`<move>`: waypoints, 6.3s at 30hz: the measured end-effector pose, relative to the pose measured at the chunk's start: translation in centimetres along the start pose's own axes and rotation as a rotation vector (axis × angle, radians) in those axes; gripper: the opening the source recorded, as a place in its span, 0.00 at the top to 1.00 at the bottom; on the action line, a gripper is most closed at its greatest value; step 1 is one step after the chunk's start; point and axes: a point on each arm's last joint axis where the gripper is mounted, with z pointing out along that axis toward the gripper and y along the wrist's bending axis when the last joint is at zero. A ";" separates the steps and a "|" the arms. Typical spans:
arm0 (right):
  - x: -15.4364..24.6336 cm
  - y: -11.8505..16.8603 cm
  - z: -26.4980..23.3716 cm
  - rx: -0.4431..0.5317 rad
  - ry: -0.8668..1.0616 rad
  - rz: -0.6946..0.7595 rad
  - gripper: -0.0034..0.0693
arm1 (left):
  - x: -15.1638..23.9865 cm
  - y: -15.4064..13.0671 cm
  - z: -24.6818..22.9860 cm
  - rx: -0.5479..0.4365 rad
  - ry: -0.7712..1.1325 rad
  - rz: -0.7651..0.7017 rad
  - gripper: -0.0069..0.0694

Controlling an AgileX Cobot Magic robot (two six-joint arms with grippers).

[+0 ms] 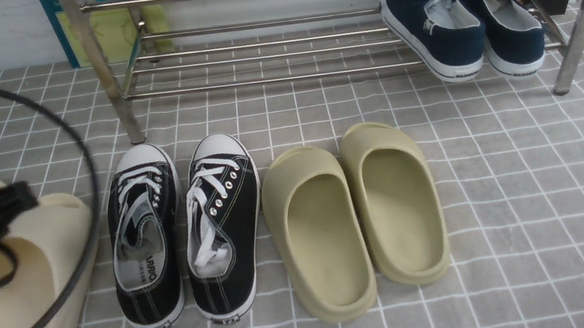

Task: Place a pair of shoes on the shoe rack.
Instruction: Use the left arm to grab the shoe closest to it, then use the left arm to put a shoe into the shoe rack, then use the left arm to grab the shoe closest to it, then use the left arm to put a shoe into the shoe rack

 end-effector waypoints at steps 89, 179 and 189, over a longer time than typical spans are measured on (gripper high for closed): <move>0.0 0.0 0.0 0.000 0.000 0.000 0.89 | -16.0 -15.4 23.2 0.094 0.058 0.070 0.39; 0.0 0.0 0.0 0.000 0.001 0.000 0.83 | -4.5 -14.6 8.8 0.132 0.464 0.317 0.93; 0.0 0.0 0.0 0.000 0.001 0.000 0.82 | -7.7 -19.0 13.0 0.234 0.410 0.298 0.93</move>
